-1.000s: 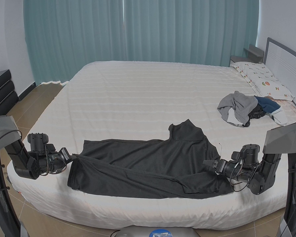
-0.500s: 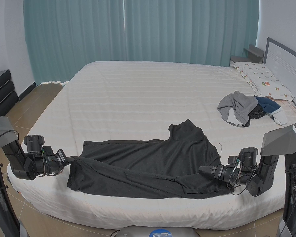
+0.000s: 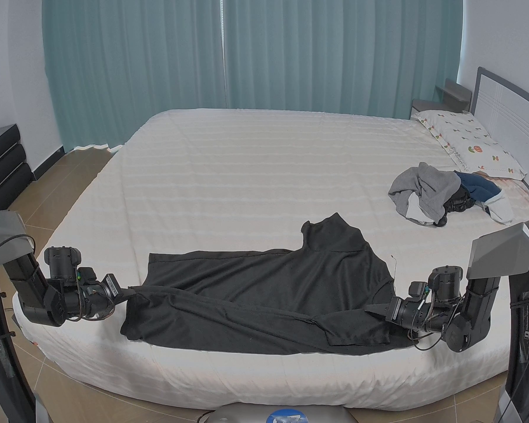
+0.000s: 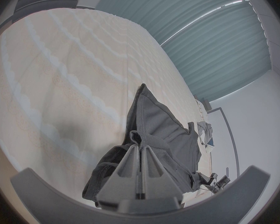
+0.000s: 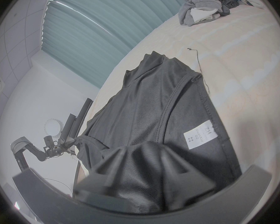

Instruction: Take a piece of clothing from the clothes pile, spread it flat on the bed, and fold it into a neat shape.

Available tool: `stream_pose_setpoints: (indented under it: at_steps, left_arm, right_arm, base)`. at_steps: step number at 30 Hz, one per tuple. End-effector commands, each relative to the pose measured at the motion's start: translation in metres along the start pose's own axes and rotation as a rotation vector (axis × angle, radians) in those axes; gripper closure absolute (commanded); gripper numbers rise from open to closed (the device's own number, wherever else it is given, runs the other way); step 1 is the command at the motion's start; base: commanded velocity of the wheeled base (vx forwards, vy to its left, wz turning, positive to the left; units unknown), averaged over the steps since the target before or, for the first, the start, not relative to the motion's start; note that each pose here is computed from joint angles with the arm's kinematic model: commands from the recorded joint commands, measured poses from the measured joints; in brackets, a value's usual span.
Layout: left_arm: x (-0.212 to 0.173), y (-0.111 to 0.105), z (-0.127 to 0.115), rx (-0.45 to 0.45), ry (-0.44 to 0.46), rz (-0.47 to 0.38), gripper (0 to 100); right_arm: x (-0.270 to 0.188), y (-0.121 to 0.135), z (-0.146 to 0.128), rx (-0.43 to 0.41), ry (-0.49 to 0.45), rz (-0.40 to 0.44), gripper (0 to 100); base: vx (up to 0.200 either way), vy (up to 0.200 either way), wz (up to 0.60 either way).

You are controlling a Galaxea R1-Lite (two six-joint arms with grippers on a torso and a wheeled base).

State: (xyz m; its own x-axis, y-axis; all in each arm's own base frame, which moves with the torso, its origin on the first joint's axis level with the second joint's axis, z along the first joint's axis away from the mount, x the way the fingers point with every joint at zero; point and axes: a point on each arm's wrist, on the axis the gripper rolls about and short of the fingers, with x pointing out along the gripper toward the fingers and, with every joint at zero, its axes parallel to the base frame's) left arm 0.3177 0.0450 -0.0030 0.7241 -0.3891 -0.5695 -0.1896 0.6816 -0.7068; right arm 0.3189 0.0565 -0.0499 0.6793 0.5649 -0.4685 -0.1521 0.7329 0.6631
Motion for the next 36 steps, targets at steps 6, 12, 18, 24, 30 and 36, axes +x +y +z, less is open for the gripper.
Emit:
stream_pose_setpoints:
  at_steps: [6,12,18,24,30,36]
  left_arm:
    - [-0.001,-0.001,0.001,0.003,-0.006,-0.001,100]
    - [-0.005,-0.006,0.003,0.015,-0.019,-0.009,100]
    - [-0.014,-0.011,0.002,0.029,-0.031,-0.012,100]
    - [-0.026,-0.016,-0.004,0.103,-0.034,-0.011,100]
    - [-0.037,-0.016,-0.009,0.184,-0.034,-0.003,100]
    - [-0.06,-0.023,-0.018,0.28,-0.049,-0.006,100]
  right_arm:
    - [-0.008,-0.011,0.009,0.021,-0.037,-0.021,100]
    - [-0.014,-0.006,0.016,0.019,-0.067,0.001,100]
    - [-0.039,0.001,0.023,0.013,-0.1,0.032,100]
    - [-0.07,0.009,0.024,-0.002,-0.152,0.061,100]
    - [-0.093,0.015,0.019,0.005,-0.156,0.067,100]
    - [-0.114,0.027,0.016,-0.004,-0.156,0.097,100]
  base:
    - [0.0,0.0,0.0]
    - [0.0,0.0,0.0]
    - [0.0,0.0,0.0]
    - [0.0,0.0,0.0]
    - [0.0,0.0,0.0]
    - [0.0,0.0,0.0]
